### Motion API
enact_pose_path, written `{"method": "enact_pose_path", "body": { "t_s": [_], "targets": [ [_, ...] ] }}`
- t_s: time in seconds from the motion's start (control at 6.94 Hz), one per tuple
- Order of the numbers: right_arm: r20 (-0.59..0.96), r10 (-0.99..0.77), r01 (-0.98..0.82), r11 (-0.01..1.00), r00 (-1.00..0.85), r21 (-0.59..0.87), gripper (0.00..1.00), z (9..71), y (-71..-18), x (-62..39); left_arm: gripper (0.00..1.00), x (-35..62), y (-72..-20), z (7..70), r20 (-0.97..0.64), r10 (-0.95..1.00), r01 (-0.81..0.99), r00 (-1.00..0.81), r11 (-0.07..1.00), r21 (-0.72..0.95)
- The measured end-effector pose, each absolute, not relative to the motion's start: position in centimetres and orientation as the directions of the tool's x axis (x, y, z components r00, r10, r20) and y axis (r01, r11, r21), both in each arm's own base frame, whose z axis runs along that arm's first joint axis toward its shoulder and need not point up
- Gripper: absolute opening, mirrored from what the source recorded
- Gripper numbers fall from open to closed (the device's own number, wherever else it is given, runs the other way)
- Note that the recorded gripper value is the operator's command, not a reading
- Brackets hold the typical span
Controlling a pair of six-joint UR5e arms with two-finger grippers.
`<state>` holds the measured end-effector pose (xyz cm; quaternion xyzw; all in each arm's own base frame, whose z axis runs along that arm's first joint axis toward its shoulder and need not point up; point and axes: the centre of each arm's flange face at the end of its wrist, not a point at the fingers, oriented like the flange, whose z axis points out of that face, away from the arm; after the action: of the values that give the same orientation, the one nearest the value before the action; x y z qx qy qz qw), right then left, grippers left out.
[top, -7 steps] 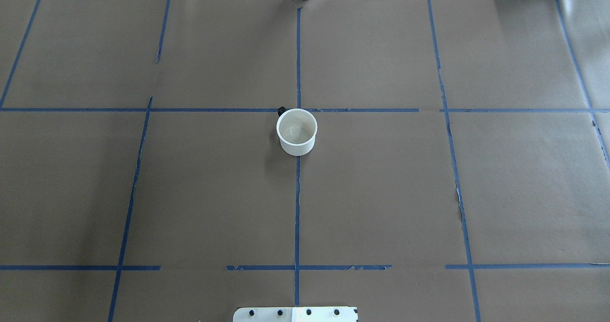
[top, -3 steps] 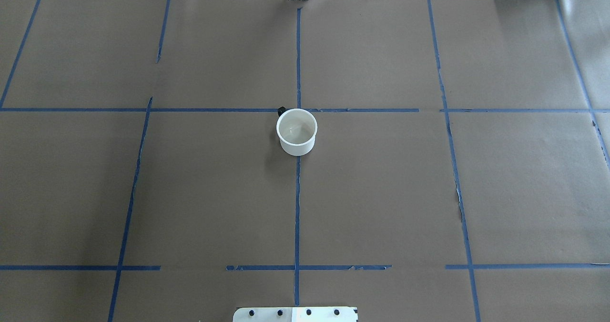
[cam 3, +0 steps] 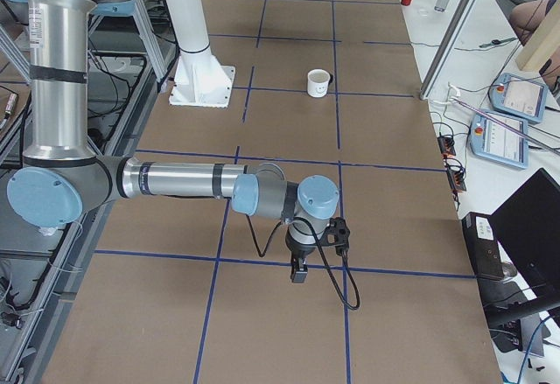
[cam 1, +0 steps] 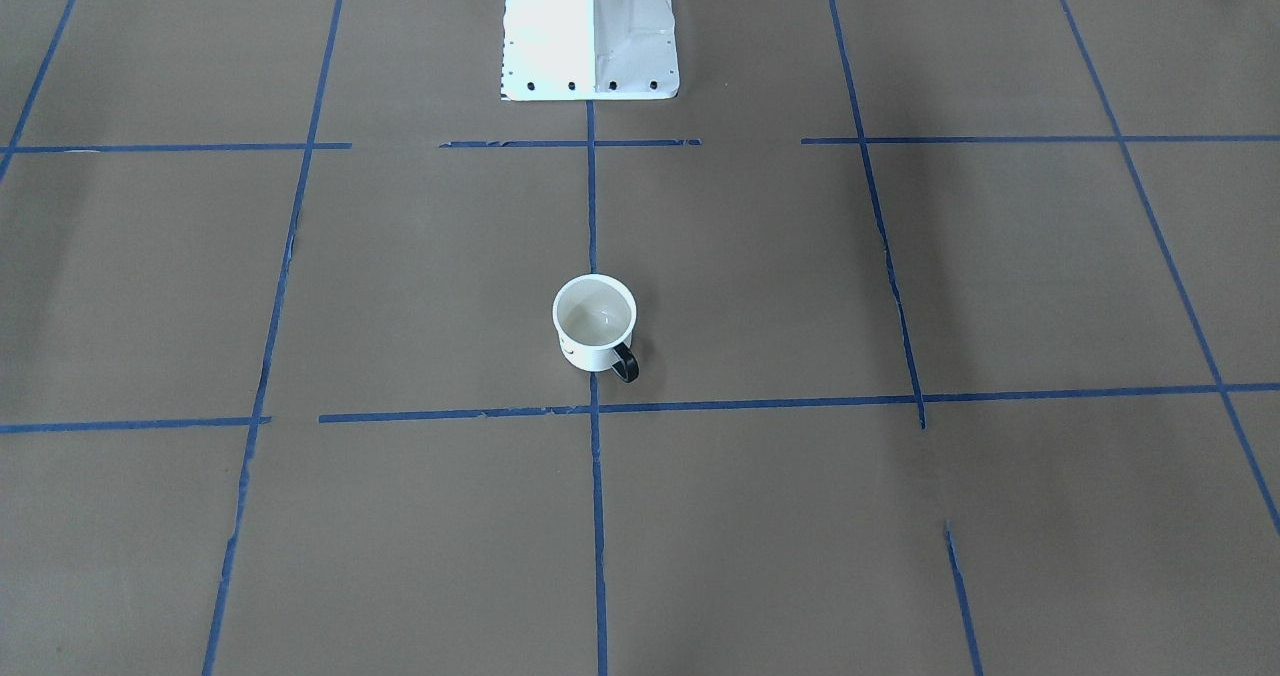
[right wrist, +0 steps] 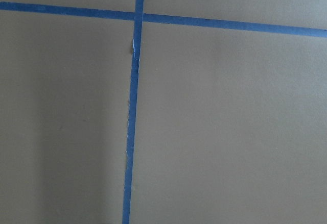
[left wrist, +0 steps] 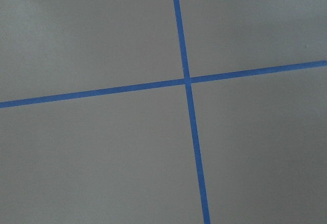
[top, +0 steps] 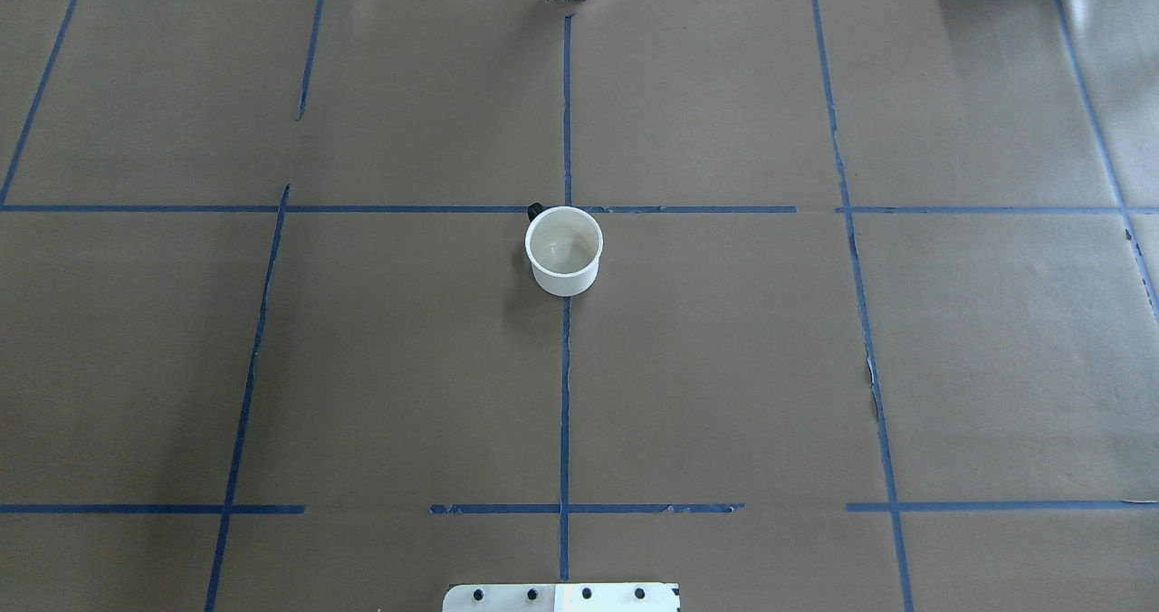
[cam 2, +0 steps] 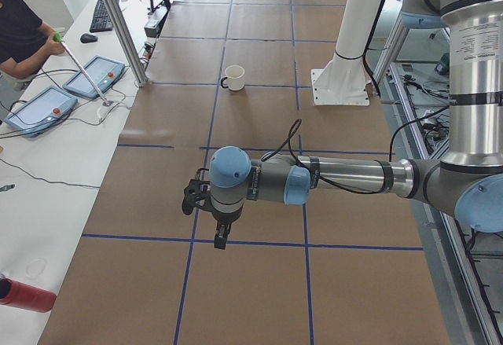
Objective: Flip mug
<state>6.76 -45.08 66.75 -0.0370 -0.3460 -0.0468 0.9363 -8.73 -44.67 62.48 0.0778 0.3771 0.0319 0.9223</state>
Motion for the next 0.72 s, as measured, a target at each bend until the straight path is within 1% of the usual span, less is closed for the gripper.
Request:
{"method": "enact_pose_path", "body": {
  "t_s": [0.72],
  "targets": [
    [0.651, -0.062, 0.113, 0.993, 0.756, -0.037, 1.0, 66.75, -45.08, 6.76, 1.0, -8.73, -44.61, 62.38, -0.691, 0.113, -0.003, 0.714, 0.987, 0.159]
  ]
}}
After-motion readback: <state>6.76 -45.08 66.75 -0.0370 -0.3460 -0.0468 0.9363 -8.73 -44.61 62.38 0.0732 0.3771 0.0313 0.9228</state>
